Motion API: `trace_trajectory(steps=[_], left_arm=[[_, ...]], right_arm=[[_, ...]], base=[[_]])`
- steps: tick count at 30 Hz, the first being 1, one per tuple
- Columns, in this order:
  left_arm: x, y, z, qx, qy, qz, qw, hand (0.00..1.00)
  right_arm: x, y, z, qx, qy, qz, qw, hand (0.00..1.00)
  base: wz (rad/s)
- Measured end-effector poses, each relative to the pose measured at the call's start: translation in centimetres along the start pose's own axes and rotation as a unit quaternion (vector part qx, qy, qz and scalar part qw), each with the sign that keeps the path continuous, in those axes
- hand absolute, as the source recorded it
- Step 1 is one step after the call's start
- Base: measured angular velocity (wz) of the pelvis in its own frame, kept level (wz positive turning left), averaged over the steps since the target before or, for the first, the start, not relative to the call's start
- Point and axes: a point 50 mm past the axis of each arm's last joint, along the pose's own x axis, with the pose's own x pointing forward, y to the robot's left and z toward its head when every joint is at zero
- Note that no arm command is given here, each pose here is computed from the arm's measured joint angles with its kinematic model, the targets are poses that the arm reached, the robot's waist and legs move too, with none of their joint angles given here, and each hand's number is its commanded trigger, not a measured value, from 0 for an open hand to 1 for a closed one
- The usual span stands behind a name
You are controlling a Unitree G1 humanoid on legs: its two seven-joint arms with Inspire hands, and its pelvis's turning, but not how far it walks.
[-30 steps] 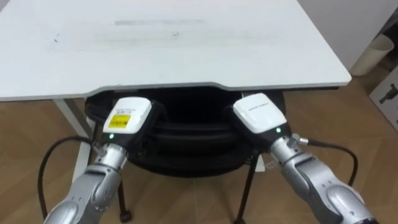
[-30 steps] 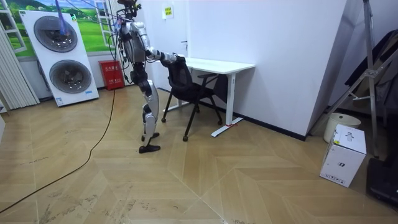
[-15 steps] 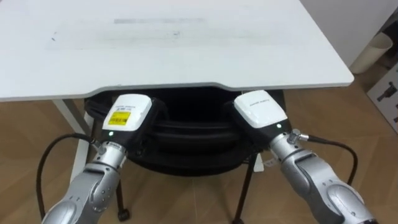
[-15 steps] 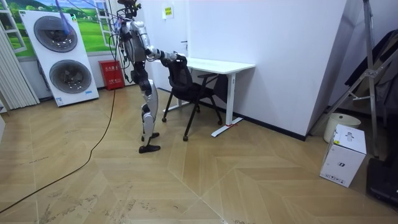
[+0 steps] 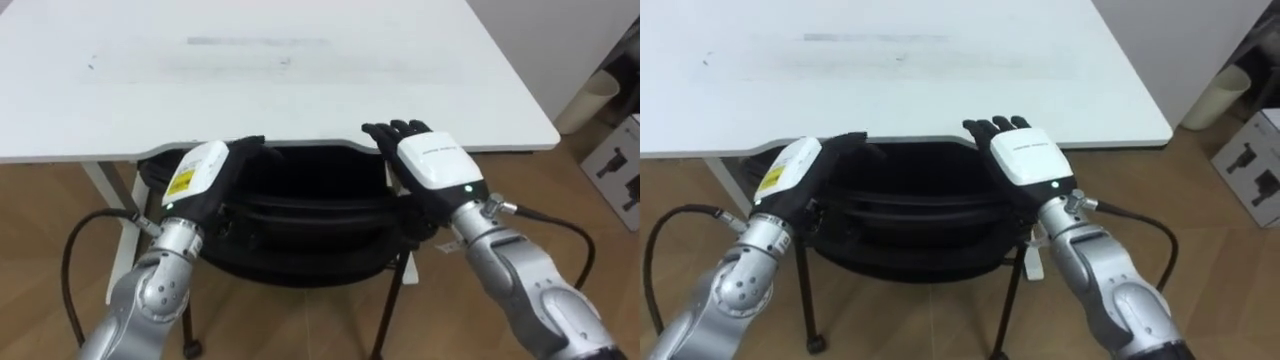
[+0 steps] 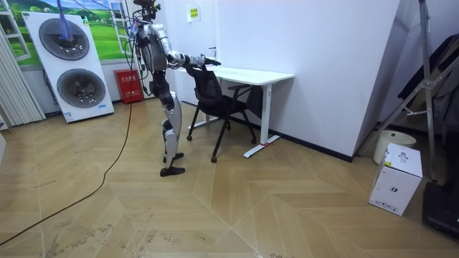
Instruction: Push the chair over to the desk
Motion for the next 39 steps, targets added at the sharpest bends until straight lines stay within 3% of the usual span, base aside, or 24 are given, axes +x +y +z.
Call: trace_trajectory(steps=[6,9,11,13,20,21,23,24,26,27,28,31,33,36,38,39], left_arm=[[-0.1,1.4,-0.8,0.004,0.013,0.021,1.000,0.00],[-0.2,3.1,-1.0,0.025,0.010,0.032,0.999,0.00],[-0.6,4.7,-1.5,0.052,0.007,0.038,0.998,0.00],[-1.1,5.4,-2.0,0.054,0.016,0.051,0.997,0.00],[-4.3,8.1,-4.0,0.063,0.033,0.101,0.992,0.00],[-4.8,8.8,-4.2,0.059,0.036,0.120,0.990,0.00],[-7.4,13.2,-4.4,0.024,0.037,0.264,0.964,0.00],[-8.2,14.4,-4.4,0.023,0.036,0.304,0.952,0.00],[-12.2,17.9,-5.0,0.022,0.041,0.439,0.897,0.00],[-13.3,18.3,-5.4,0.016,0.048,0.463,0.885,0.00],[-15.5,18.7,-6.2,-0.002,0.070,0.506,0.859,0.00],[-20.3,16.9,-8.8,-0.055,0.158,0.561,0.811,0.00],[-23.5,13.5,-11.1,-0.105,0.255,0.571,0.773,0.00],[-27.3,9.3,-13.3,-0.133,0.370,0.564,0.727,0.00],[-30.6,4.7,-15.1,-0.163,0.482,0.521,0.686,0.00],[-31.3,3.4,-15.4,-0.171,0.508,0.508,0.674,0.00]], right_arm=[[0.0,-2.1,-1.5,-0.027,-0.009,-0.027,0.999,0.00],[-0.5,-8.7,-4.9,-0.041,0.056,-0.200,0.977,0.00],[-3.0,-13.6,-7.8,-0.037,0.109,-0.353,0.928,0.00],[-5.0,-15.5,-9.2,-0.039,0.133,-0.436,0.889,0.00],[-12.5,-14.4,-12.7,-0.012,0.218,-0.556,0.802,0.00],[-13.2,-14.4,-12.9,-0.009,0.226,-0.563,0.795,0.00],[-16.3,-14.3,-13.5,0.014,0.251,-0.604,0.757,0.00],[-17.0,-14.2,-13.7,0.019,0.258,-0.611,0.748,0.00],[-20.1,-13.2,-14.2,0.037,0.294,-0.626,0.722,0.00],[-20.9,-12.7,-14.3,0.044,0.306,-0.626,0.716,0.00],[-22.6,-11.6,-14.5,0.063,0.333,-0.629,0.700,0.00],[-26.7,-7.4,-14.0,0.140,0.418,-0.621,0.648,0.00],[-29.7,-3.2,-12.8,0.209,0.495,-0.593,0.599,0.00],[-32.3,1.7,-11.1,0.267,0.577,-0.538,0.553,0.00],[-34.9,7.3,-9.0,0.314,0.666,-0.452,0.504,0.00],[-35.5,8.7,-8.4,0.325,0.687,-0.431,0.486,0.00]], base=[[0.04],[0.07],[0.10],[0.05],[0.00],[0.00],[0.00],[-0.11],[-0.26],[-0.26],[-0.24],[-0.19],[-0.06],[-0.07],[0.00],[0.00]])
